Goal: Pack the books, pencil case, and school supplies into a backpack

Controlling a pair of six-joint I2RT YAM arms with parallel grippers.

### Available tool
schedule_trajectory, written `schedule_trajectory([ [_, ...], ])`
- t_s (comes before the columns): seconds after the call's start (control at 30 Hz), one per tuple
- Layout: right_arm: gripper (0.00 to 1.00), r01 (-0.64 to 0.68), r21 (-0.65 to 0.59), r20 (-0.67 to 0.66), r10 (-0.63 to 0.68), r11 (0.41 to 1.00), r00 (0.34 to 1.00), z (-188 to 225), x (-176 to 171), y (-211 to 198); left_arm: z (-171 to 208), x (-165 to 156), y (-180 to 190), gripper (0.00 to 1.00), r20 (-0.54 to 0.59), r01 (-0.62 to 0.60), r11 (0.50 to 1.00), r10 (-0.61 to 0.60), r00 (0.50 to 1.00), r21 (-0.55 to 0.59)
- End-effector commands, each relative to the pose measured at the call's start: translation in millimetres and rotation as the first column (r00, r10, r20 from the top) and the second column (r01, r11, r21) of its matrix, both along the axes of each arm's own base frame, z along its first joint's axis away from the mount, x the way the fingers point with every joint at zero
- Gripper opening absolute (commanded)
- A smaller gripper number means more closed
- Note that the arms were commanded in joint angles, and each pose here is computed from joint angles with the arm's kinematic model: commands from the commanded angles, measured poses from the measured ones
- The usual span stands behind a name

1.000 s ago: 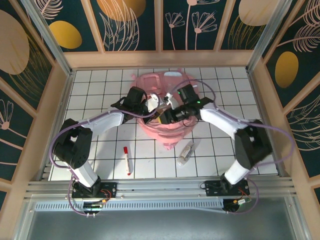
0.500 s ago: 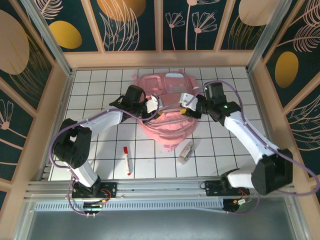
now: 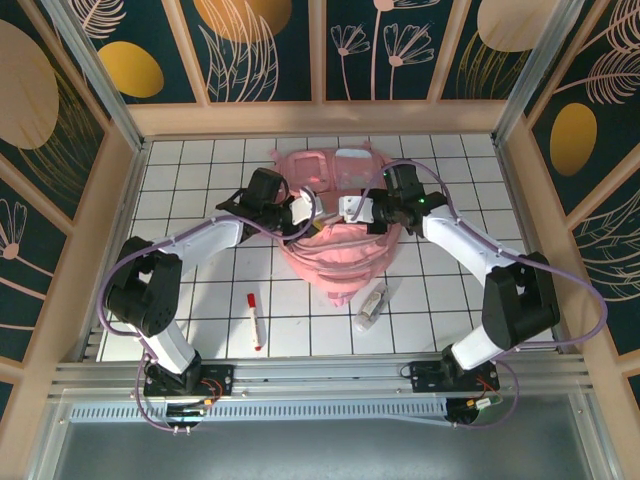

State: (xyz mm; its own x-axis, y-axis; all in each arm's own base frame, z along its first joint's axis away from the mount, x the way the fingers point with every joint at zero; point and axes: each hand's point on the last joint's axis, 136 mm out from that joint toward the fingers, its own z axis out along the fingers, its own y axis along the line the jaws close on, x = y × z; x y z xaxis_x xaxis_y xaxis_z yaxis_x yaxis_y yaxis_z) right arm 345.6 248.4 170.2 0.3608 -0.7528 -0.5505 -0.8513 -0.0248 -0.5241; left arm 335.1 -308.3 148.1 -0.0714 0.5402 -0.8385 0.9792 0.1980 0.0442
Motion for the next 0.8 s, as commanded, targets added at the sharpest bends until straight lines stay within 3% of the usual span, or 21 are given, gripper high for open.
schedule_trajectory([
  [0.0,0.00,-0.013,0.147,0.062,0.004,0.989,0.998,35,3,16,57,-19,-12,0.18,0.051,0.106,0.975,-0.098,0.994,-0.194],
  [0.1,0.00,0.040,0.250,0.042,-0.052,0.967,0.998,53,2,21,64,-31,3,0.21,-0.024,-0.041,0.960,0.035,0.999,-0.279],
  [0.17,0.00,0.079,0.294,0.022,-0.090,0.953,0.996,59,3,23,66,-35,17,0.34,-0.126,-0.236,0.892,0.202,0.971,-0.385],
  [0.2,0.00,0.103,0.307,0.012,-0.112,0.946,0.994,61,5,24,63,-41,20,0.37,-0.165,-0.277,0.870,0.228,0.960,-0.408],
  [0.37,0.00,0.157,0.339,-0.011,-0.163,0.928,0.986,69,9,24,33,-34,23,0.43,-0.425,-0.540,0.782,0.394,0.815,-0.311],
  [0.57,0.00,0.134,0.316,-0.034,-0.130,0.939,0.991,62,5,32,29,-6,17,0.45,-0.490,-0.642,0.727,0.480,0.728,-0.242],
  [0.77,0.00,0.121,0.317,-0.059,-0.107,0.941,0.992,61,2,35,29,0,3,0.51,-0.484,-0.593,0.776,0.443,0.755,-0.215],
])
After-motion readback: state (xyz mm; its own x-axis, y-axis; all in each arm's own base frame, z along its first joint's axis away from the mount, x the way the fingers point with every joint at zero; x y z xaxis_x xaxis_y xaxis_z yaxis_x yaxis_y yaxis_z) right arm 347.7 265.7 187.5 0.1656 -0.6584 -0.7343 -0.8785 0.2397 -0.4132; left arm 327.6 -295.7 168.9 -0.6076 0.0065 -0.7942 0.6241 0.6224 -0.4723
